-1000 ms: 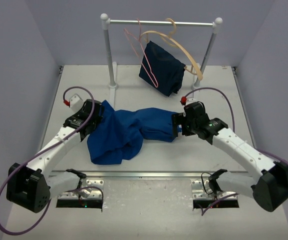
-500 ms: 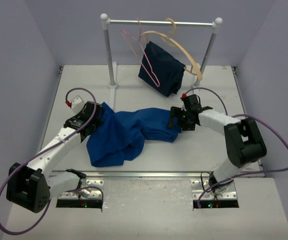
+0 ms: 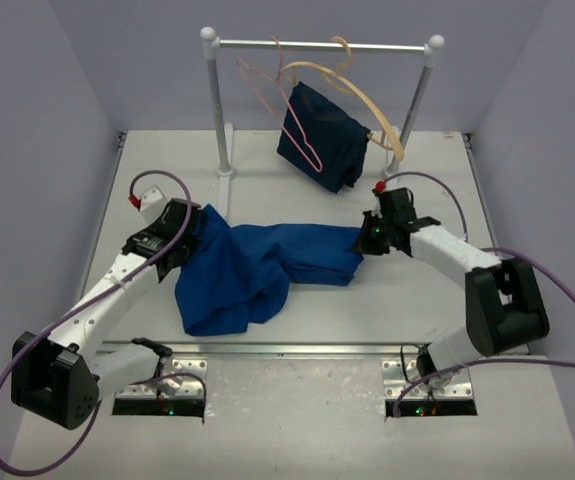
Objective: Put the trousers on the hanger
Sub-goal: Flatten out the trousers at the center of the board.
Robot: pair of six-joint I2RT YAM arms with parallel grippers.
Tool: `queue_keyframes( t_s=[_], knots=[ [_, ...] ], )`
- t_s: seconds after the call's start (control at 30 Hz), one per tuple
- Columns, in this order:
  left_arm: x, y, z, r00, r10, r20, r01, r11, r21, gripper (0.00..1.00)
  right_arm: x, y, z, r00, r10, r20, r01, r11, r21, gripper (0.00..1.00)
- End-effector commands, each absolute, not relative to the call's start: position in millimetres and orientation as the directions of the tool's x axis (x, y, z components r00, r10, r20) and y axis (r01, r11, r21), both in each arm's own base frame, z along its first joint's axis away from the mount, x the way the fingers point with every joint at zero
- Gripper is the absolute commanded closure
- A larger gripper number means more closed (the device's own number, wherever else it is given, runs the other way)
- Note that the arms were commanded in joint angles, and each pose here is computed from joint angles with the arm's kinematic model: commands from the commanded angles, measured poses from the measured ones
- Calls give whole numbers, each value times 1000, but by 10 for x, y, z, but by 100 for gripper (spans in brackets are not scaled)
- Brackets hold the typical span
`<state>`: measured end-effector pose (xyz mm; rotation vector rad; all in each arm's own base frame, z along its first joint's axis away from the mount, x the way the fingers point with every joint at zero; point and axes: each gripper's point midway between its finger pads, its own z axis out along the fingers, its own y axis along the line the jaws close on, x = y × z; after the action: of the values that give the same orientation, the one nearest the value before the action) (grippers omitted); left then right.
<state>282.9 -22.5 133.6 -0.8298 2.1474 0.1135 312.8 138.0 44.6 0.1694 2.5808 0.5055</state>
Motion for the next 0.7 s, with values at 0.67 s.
queue_keyframes(
  t_s=[0.67],
  knots=[
    [2424, 657, 1759, 18, -688, -725, -863, 356, -359, 100, 2827, -740, 1573, -526, 465, -713, 568, 816, 113, 100]
  ],
)
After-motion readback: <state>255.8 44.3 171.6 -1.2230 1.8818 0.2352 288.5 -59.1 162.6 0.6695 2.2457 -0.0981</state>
